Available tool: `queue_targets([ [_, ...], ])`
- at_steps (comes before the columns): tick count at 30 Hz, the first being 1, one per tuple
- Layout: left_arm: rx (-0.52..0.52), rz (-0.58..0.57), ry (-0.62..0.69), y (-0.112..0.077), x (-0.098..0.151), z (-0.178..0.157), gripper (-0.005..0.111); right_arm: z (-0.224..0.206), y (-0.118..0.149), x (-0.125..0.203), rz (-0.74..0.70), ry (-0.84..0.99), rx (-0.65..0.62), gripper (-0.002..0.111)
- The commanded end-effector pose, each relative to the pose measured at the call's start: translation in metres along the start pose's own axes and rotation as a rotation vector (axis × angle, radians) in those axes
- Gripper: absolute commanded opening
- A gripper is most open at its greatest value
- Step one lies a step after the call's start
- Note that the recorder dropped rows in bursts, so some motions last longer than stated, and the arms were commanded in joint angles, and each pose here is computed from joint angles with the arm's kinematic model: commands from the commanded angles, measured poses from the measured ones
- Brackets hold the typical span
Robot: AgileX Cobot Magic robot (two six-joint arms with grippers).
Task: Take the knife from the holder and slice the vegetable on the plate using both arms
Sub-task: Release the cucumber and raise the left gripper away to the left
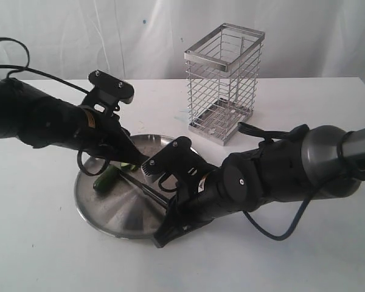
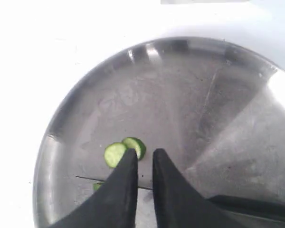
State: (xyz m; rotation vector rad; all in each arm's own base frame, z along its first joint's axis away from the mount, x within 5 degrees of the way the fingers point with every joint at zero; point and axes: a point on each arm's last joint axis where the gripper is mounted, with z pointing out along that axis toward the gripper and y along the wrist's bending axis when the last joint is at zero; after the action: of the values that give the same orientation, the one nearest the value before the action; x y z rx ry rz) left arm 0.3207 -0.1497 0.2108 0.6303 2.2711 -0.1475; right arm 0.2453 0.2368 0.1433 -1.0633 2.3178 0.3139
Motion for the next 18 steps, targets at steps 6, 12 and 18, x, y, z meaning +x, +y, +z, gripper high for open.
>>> queue_targets([
  [6,-0.006,0.005,0.001,0.002,-0.008,-0.030,0.018,-0.004,-0.010,-0.005,0.005,-0.051,0.033,0.000],
  [12,-0.011,0.003,0.005,0.003,-0.011,-0.055,0.021,-0.004,-0.015,-0.004,0.020,-0.045,0.041,0.000],
  [18,-0.016,0.005,0.001,0.004,-0.013,-0.074,0.022,-0.004,-0.015,-0.003,0.036,-0.034,0.035,0.000],
])
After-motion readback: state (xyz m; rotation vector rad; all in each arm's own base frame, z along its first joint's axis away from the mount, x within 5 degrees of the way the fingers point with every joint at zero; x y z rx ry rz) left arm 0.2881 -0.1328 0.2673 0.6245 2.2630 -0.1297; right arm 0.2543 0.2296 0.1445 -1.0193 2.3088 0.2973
